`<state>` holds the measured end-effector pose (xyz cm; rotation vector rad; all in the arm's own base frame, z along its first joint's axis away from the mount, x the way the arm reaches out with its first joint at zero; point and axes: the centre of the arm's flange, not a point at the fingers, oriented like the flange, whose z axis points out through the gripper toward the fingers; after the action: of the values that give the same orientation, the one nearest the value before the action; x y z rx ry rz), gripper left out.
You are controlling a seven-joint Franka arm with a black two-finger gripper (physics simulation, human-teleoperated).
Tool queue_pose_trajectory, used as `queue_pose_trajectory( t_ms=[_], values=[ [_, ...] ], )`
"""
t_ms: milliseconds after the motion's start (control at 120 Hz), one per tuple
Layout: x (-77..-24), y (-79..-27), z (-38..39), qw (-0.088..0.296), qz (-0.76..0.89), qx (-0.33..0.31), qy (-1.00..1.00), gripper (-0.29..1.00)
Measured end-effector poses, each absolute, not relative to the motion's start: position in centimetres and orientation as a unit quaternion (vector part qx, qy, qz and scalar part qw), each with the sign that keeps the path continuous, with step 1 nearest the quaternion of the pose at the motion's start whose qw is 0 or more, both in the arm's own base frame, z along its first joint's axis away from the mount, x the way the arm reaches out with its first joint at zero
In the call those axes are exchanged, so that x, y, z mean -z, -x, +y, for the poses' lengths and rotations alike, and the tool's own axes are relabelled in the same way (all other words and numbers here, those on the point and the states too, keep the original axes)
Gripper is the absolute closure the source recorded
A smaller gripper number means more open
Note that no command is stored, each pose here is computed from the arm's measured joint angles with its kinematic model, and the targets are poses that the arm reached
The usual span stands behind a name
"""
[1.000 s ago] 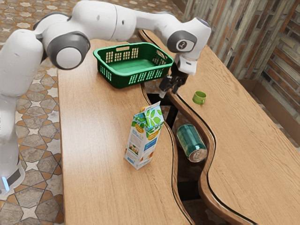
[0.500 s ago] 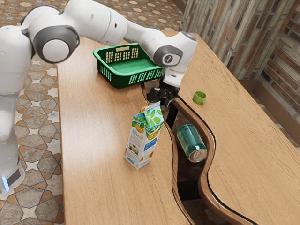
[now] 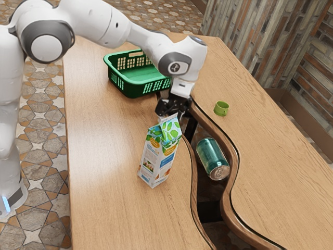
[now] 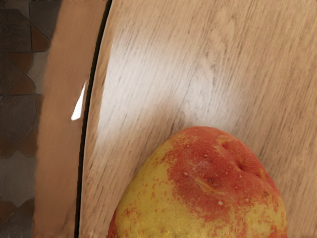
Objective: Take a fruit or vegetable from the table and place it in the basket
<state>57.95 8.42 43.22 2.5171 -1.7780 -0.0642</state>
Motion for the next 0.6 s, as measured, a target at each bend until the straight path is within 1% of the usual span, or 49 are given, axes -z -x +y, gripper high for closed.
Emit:
queue_pose_trajectory(
  t_ms=[217, 300, 450, 500, 600],
  values=[
    [-42.2, -57.4, 7.8, 0.028, -0.583, 0.020, -0.812, 0.00],
    [-41.7, -57.4, 7.7, 0.026, -0.585, 0.019, -0.811, 0.03],
    [-41.1, -57.4, 7.8, 0.020, -0.586, 0.014, -0.810, 0.27],
    [-41.0, -57.6, 7.8, 0.015, -0.587, 0.011, -0.810, 0.31],
    [-41.3, -57.9, 7.6, 0.004, -0.590, 0.002, -0.807, 0.36]
  ],
)
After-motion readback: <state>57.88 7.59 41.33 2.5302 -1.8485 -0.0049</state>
